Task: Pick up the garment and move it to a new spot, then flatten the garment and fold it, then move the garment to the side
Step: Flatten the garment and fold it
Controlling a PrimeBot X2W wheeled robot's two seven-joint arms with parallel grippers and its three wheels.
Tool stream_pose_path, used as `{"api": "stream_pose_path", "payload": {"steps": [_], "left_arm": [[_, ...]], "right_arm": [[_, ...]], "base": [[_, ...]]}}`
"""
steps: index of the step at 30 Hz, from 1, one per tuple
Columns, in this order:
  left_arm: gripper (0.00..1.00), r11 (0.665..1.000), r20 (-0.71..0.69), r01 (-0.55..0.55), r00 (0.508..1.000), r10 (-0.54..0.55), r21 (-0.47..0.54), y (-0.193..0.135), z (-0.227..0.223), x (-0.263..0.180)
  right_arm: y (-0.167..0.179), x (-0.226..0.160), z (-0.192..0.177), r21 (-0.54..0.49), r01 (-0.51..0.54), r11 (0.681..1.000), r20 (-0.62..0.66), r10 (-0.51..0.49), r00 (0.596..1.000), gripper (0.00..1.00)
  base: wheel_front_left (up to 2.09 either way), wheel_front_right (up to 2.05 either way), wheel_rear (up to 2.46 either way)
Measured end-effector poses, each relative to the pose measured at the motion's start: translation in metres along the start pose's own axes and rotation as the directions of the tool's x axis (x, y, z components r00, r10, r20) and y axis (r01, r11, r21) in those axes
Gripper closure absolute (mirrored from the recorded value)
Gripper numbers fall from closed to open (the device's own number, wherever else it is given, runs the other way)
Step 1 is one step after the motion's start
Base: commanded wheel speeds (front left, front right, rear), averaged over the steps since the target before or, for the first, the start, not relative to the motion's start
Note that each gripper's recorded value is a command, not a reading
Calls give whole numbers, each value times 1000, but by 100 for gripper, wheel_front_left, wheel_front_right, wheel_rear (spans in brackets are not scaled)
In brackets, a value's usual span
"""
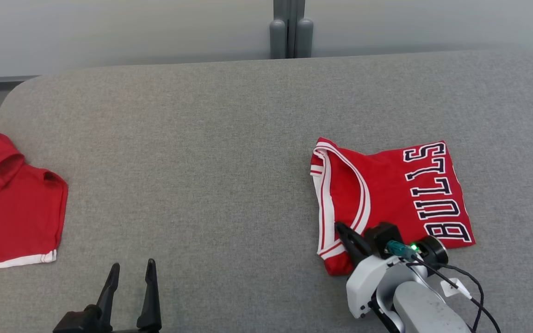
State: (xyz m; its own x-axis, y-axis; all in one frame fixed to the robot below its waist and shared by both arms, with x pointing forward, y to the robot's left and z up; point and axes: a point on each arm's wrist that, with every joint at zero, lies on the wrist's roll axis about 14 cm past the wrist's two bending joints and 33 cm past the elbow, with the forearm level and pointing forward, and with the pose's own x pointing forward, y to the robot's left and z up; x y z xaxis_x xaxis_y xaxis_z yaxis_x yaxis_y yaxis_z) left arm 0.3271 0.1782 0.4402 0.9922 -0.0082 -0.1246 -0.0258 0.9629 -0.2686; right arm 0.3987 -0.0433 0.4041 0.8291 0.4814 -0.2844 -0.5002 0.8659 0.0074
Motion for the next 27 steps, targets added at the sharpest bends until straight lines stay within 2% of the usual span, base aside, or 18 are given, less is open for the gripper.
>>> {"api": "stream_pose_path", "payload": {"steps": [8,12,17,19,20,21,27], "left_arm": [[0,1000,10,-8,1000,8,-8,2,3,2],[0,1000,22,-7,1000,7,-11,2,7,2],[0,1000,42,-6,999,7,-9,1,12,-2],[0,1000,44,-4,999,4,-8,0,12,-5],[0,1000,46,-4,999,4,-8,0,13,-7],[0,1000,46,-2,999,2,-5,0,13,-9],[0,1000,57,23,998,-23,11,-7,15,-14]], "right_arm": [[32,10,4,14,-109,994,-13,110,994,100],[30,11,18,27,-101,994,33,100,994,100],[10,3,55,42,-30,999,163,22,986,100],[-1,-7,67,39,16,999,218,-24,976,53],[-8,-15,72,35,47,998,242,-54,969,8],[-14,-24,76,41,76,996,264,-84,961,0],[-54,-77,82,42,241,970,335,-241,911,0]], "base": [[0,0,0],[0,0,0],[0,0,0],[0,0,0],[0,0,0],[0,0,0],[0,0,0]]}}
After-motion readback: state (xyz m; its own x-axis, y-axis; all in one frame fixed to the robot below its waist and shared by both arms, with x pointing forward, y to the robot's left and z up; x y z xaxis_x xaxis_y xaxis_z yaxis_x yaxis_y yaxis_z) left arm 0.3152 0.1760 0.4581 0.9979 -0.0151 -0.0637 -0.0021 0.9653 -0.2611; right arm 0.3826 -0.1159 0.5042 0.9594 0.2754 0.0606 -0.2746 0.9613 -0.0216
